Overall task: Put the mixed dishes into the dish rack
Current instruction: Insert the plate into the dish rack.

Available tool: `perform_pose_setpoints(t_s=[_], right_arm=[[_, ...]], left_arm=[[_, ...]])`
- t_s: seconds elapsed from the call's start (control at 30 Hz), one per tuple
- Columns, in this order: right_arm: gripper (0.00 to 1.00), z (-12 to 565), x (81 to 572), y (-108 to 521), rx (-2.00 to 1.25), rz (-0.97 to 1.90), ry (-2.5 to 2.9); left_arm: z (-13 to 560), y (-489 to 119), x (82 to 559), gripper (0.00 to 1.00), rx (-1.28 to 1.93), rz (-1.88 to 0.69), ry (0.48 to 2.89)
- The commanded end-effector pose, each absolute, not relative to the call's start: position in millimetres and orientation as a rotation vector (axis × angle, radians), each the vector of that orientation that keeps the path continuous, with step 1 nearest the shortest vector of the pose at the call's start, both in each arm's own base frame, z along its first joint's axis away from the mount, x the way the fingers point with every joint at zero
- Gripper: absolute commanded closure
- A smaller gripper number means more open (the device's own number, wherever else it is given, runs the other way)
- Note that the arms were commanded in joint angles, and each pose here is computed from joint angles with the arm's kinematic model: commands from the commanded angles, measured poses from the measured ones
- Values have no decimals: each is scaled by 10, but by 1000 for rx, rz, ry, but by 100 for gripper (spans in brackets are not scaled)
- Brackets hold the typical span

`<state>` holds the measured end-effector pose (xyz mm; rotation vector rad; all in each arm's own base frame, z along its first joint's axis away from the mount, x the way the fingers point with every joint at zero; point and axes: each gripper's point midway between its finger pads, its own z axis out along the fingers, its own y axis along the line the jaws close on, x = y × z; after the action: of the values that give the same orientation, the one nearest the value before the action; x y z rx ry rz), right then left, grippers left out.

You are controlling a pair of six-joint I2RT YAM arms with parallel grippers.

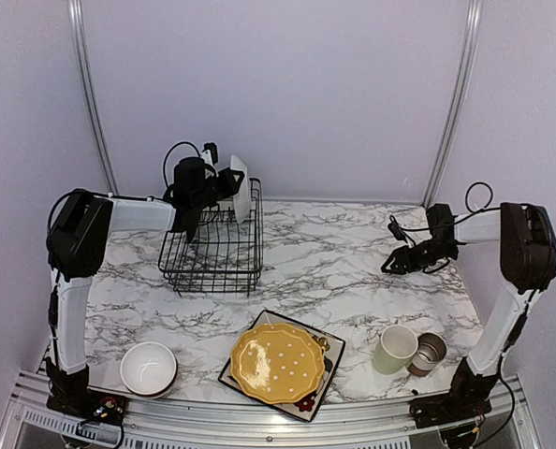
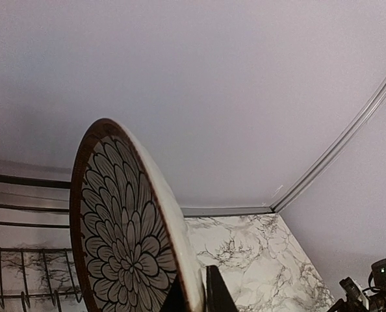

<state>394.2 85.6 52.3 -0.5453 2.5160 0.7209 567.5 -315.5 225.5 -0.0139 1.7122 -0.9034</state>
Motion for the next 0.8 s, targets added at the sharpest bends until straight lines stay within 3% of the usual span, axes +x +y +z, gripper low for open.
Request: perform_pose_setpoints(t_s=[0.0,0.27,0.4,0.5,0.77], right_arm=[[49,564,3998,871,-564,722,2502],[49,561,3997,875,-566,727,2503],[49,554,3998,876,-564,732,2506],[49,557,3999,880,-564,737,2505],[49,573,3994,887,-564,740,2502]], left_arm=[[2655,-3219,5747,100,21,-940,1571],[2522,-3154,5773,98,6,-876,1609],[2618,-3162,5671,75,31,-894,1592],[2670,-3155,5610,66,31,-890,1584],[2683,-3183,5642,70,31,-864,1604]])
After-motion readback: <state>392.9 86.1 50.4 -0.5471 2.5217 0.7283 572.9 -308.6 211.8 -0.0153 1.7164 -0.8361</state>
